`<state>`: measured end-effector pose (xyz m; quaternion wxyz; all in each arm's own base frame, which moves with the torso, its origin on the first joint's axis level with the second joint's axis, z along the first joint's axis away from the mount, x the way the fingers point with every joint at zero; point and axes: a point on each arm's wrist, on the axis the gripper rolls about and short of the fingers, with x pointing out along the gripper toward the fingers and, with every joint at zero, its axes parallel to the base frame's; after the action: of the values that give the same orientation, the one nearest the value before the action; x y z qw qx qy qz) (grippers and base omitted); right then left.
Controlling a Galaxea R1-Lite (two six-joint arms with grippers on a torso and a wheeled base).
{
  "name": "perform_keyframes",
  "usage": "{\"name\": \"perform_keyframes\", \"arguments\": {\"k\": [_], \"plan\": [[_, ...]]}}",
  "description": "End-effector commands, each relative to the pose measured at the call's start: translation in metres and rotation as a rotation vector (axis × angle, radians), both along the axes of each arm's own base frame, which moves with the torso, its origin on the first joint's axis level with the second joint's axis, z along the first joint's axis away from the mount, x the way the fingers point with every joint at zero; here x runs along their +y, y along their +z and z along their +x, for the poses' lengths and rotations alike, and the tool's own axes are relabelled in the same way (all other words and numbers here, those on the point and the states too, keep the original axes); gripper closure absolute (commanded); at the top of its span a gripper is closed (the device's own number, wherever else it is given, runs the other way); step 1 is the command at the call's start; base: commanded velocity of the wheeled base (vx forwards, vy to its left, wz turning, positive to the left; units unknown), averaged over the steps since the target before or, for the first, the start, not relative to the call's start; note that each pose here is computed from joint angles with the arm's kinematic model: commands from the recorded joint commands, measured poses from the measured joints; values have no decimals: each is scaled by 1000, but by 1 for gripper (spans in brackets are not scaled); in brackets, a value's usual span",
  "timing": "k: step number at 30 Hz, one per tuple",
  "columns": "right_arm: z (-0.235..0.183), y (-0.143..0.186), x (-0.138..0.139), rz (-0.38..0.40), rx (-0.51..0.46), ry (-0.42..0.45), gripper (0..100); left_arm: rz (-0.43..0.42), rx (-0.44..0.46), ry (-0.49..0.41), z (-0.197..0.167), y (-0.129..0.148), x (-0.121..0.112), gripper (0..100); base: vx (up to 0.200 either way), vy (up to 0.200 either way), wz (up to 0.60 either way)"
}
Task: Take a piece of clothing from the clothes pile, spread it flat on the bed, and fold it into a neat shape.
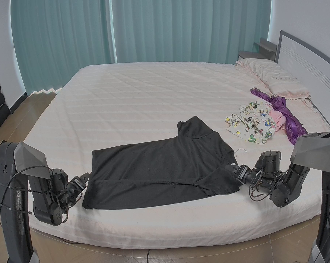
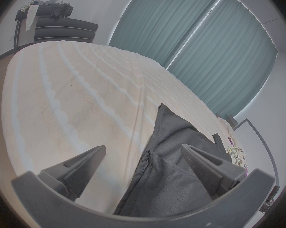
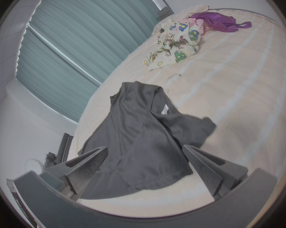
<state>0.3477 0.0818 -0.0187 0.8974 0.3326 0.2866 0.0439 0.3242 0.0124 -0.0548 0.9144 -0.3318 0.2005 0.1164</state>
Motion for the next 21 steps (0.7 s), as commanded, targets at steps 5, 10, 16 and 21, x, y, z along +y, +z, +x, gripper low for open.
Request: {"name": "perform_keyframes", "arguments": {"k": [5,10,16,21], "plan": [[29,-3,-13,76,-27,86,0,-3,-7,1,0,-2,0,0,0,0,0],[48,-11,-12,93,-4,143,0,-3,-4,1,0,-3,0,0,0,0,0],[56,-28,-19,47,-1,152,0,-25,-10,10,0,-1,0,0,0,0,0],[62,-35,-20,47,-5,155,0,-26,-9,8,0,-2,-1,0,0,0,0]]}}
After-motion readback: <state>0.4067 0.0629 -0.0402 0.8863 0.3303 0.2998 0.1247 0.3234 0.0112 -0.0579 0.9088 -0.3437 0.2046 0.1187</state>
